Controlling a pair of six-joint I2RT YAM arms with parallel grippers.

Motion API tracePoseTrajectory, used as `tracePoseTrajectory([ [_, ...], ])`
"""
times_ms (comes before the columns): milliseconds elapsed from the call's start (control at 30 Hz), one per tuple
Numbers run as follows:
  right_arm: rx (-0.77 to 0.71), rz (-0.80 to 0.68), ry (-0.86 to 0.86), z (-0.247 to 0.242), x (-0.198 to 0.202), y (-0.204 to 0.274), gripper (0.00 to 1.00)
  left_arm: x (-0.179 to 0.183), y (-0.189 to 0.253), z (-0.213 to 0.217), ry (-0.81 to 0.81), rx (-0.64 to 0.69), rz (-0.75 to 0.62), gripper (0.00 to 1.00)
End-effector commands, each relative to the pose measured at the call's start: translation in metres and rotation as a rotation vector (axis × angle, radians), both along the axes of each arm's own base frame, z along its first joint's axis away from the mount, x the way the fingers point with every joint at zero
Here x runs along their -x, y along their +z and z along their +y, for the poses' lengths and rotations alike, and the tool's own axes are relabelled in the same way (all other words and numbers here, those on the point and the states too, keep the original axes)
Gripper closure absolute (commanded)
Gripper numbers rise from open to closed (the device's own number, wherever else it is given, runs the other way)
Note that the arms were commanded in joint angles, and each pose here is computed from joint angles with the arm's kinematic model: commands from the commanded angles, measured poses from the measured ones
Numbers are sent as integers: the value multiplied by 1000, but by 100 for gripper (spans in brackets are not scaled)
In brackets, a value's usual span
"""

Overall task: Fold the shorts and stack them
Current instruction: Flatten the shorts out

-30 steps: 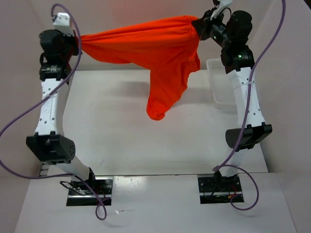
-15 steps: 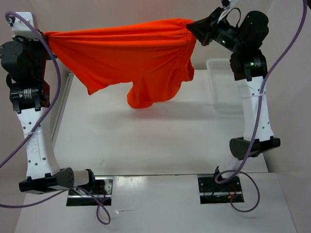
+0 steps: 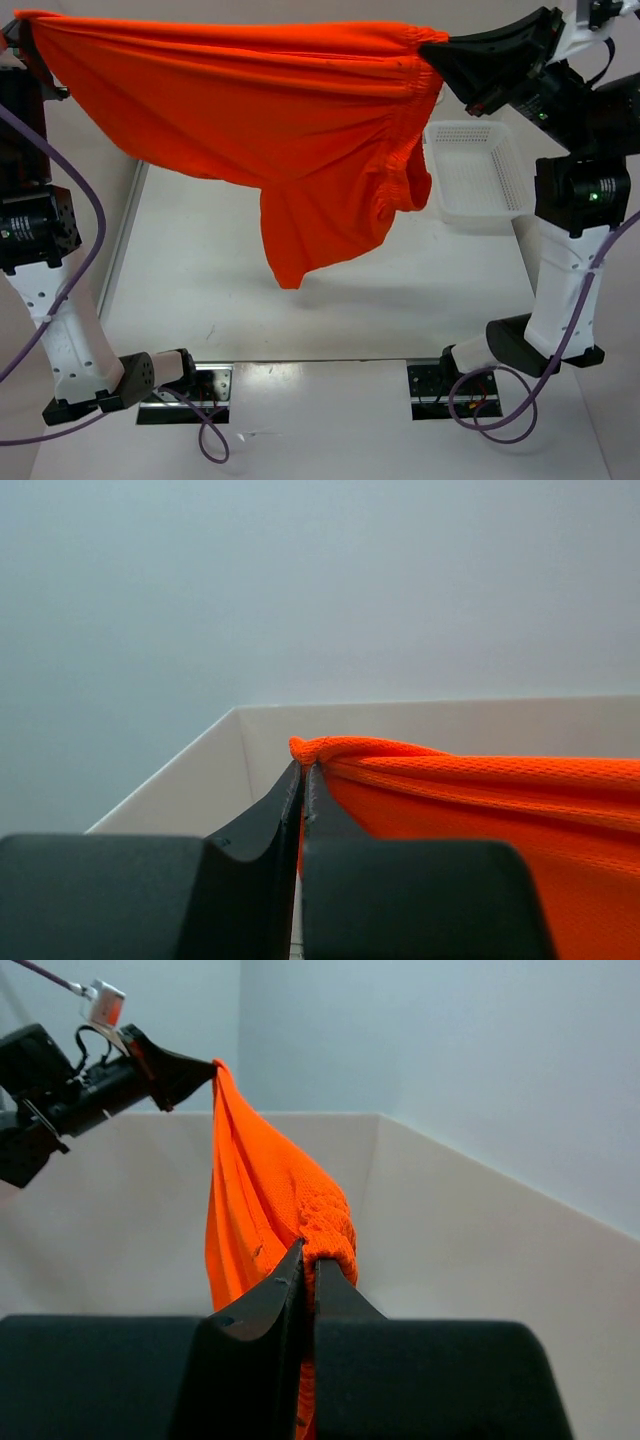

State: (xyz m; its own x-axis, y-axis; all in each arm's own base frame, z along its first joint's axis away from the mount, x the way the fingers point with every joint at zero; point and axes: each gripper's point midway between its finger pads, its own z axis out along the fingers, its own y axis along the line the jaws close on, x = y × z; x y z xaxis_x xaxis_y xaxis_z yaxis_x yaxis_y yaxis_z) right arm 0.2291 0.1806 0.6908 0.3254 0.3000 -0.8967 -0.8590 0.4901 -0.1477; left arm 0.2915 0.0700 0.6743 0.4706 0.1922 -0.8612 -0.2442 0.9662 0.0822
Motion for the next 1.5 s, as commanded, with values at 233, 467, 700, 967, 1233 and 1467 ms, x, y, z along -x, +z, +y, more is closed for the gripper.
tracePoseTrajectory([
  [233,-71,198,-2,2,-47,-40,100,-75,-84,16,-41,23,225,100],
  [467,-46,557,-87,11,-160,-175,100,-151,-203,-8,-157,78,501,100],
  [700,83,730,-273,3,-256,-304,100,-212,-329,-33,-223,123,770,100],
  [967,145,789,-432,-10,-324,-369,100,-261,-375,-41,-211,131,858,100],
  [1233,212,731,-422,-12,-309,-362,100,-248,-370,-44,-222,132,869,100],
  [1467,305,519,-356,-15,-232,-286,100,-192,-293,-33,-188,126,772,100],
])
